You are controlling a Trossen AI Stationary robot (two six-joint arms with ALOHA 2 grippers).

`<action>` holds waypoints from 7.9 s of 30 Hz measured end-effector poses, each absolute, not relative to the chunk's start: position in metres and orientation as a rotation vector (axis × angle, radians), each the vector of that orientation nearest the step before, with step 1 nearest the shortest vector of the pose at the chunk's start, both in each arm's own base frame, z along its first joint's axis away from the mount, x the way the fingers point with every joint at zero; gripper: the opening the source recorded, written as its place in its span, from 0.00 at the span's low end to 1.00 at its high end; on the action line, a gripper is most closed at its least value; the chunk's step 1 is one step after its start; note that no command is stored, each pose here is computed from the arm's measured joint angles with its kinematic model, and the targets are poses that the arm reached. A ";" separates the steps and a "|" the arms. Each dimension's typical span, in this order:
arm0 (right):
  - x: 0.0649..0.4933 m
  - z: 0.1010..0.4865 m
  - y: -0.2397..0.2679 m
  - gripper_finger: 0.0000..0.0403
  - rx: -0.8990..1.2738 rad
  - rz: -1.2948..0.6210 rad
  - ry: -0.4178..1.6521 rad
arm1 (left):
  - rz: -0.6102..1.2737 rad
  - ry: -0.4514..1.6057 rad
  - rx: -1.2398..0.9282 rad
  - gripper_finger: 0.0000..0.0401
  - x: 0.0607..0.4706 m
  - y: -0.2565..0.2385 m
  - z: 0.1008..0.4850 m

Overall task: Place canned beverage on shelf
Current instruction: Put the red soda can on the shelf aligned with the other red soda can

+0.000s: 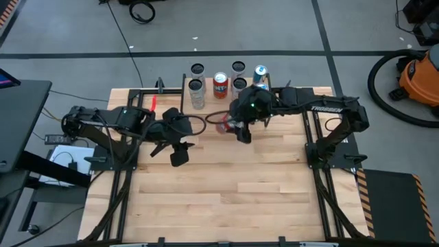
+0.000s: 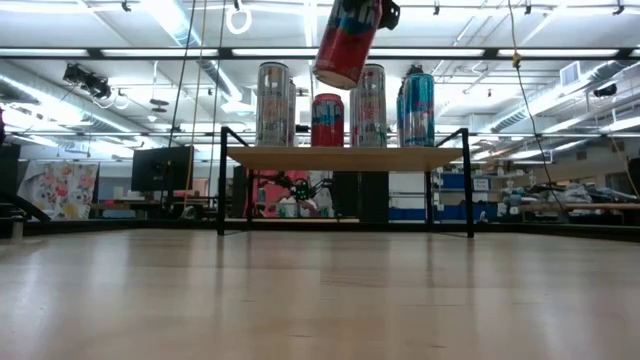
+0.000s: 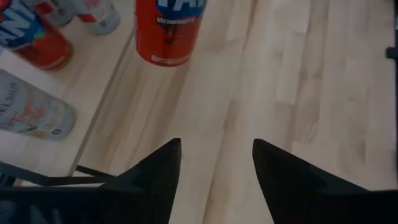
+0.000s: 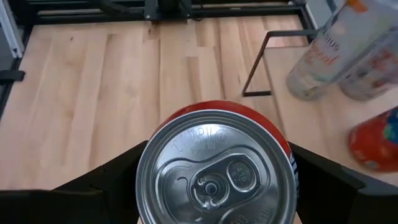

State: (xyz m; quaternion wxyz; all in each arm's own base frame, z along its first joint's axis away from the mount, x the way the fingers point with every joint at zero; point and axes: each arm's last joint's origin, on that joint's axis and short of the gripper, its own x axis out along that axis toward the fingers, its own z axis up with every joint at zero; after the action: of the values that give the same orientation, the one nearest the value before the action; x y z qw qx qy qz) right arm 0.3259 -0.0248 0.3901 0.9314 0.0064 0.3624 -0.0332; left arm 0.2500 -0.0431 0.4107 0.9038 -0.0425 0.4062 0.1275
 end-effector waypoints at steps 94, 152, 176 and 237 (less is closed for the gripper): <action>0.309 0.407 -0.025 0.81 -0.044 0.102 0.672 | 0.208 0.805 0.130 0.79 0.304 -0.021 0.391; 0.316 0.416 -0.001 0.81 -0.068 0.327 0.543 | 0.031 0.598 0.036 0.79 0.344 -0.019 0.390; 0.316 0.413 -0.002 0.81 -0.070 0.322 0.564 | 0.000 0.620 0.099 0.65 0.343 -0.021 0.388; 0.337 0.425 0.009 0.79 -0.132 0.058 0.373 | 0.150 0.650 0.120 0.37 0.279 -0.004 0.424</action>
State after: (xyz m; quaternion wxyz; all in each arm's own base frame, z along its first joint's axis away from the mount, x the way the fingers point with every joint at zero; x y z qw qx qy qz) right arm 0.3373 0.0087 0.4250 0.9801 -0.0658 0.1853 0.0290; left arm 0.2794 -0.0042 0.4240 0.9432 0.0587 0.3188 0.0735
